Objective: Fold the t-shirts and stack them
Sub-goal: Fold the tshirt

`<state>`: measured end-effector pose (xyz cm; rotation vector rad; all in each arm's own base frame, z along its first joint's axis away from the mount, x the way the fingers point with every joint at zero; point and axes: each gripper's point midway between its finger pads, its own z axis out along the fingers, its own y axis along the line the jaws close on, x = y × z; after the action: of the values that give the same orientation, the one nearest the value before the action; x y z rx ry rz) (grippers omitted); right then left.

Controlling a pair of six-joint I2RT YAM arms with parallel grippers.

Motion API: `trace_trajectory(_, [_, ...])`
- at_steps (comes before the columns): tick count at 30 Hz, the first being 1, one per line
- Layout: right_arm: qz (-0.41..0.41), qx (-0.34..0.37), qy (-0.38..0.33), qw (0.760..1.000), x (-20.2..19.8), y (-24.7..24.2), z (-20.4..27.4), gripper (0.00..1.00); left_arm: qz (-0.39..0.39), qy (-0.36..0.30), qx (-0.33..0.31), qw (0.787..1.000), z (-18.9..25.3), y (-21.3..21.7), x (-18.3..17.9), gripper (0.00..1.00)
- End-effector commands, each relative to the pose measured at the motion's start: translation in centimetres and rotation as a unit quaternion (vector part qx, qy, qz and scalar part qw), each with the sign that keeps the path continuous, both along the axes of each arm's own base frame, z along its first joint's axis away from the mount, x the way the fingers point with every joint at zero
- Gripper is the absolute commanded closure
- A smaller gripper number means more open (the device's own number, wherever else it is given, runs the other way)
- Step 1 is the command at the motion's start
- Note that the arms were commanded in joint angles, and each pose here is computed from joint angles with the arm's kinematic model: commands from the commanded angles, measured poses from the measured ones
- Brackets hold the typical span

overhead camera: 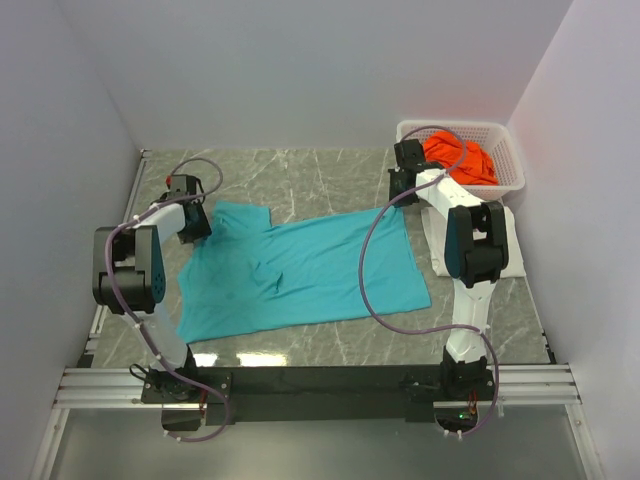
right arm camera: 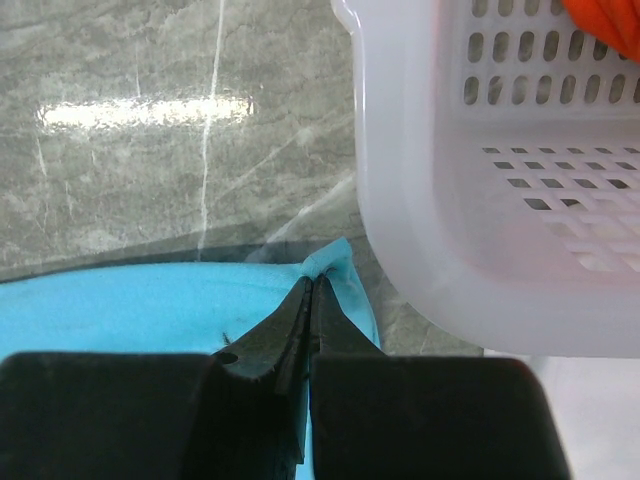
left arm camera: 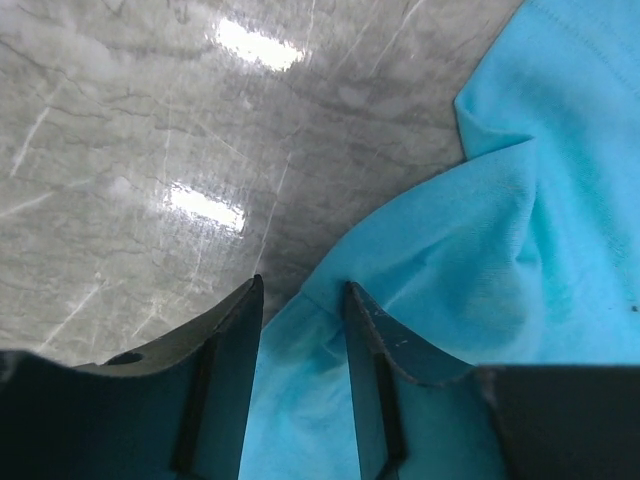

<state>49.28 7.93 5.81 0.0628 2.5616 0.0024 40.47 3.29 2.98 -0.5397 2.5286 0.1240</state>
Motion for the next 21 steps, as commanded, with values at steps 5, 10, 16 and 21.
trace_trajectory(5, [-0.006, 0.000, -0.026, 1.000, 0.6, -0.6, 1.6, 1.00, -0.015, 0.043, -0.010, 0.999, -2.8, -0.6, -1.2, 0.59])
trace_trajectory(10, [-0.011, 0.002, -0.027, 1.000, 0.7, -0.6, 1.7, 1.00, -0.007, 0.068, -0.005, 0.998, -3.8, -0.4, -2.0, 0.75])
trace_trajectory(16, [-0.027, 0.006, -0.036, 0.999, 1.1, -1.2, 2.3, 1.00, 0.016, 0.050, 0.023, 0.998, -2.1, 1.1, -1.5, 0.99])
trace_trajectory(21, [-0.050, 0.011, -0.046, 0.998, 0.9, -2.3, 3.1, 1.00, 0.040, 0.033, 0.035, 0.998, -0.6, 2.2, -1.9, 0.99])
